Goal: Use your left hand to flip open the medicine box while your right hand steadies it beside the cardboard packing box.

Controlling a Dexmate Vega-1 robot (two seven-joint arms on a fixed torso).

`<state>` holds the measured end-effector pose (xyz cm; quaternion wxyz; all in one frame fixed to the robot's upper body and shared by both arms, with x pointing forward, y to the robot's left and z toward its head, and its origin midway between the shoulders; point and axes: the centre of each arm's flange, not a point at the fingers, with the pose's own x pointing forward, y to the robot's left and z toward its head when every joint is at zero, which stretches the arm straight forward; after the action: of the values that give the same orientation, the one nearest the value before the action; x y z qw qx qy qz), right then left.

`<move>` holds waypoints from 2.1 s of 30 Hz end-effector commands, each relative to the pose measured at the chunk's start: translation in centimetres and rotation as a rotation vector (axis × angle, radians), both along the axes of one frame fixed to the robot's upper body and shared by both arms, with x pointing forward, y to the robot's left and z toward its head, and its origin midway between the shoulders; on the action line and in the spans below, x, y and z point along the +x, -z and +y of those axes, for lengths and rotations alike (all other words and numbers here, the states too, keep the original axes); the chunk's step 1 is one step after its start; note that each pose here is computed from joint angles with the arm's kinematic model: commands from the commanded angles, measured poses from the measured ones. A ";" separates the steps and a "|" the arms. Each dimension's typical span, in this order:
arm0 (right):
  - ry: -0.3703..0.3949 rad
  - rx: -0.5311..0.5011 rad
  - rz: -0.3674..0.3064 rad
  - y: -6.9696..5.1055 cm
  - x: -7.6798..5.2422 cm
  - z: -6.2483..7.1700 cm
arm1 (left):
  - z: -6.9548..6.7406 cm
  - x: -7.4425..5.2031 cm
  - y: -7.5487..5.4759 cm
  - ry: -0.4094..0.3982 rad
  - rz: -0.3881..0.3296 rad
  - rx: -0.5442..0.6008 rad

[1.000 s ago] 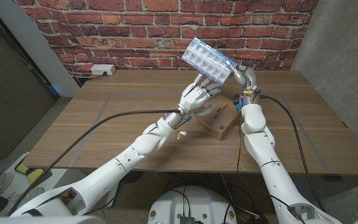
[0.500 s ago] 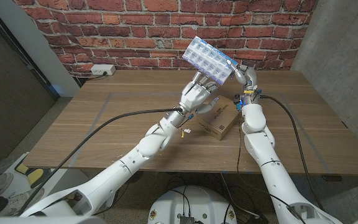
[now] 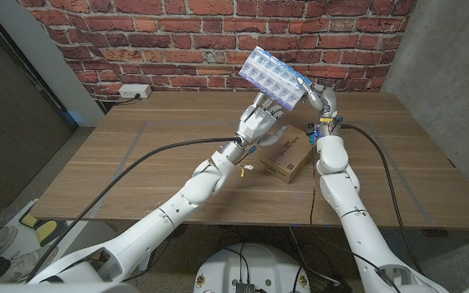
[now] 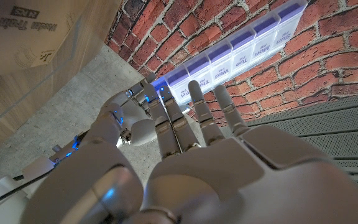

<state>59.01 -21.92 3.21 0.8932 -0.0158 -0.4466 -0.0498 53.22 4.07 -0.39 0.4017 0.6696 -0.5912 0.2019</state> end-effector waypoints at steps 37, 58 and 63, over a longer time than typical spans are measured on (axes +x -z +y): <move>-0.001 -0.018 0.017 0.3 0.9 0.7 | -0.4 0.7 0.5 -0.084 -0.033 0.059; 0.027 0.027 0.035 2.7 0.2 -1.2 | -1.1 0.7 -2.5 -0.218 0.087 0.020; 0.021 0.021 0.031 2.8 0.0 -1.0 | -1.5 0.6 -2.5 -0.247 0.090 0.032</move>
<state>59.52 -22.42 1.19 0.9000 -0.0151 -0.4317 -0.0584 53.82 3.11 1.27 0.3877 0.7317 -0.5199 0.2097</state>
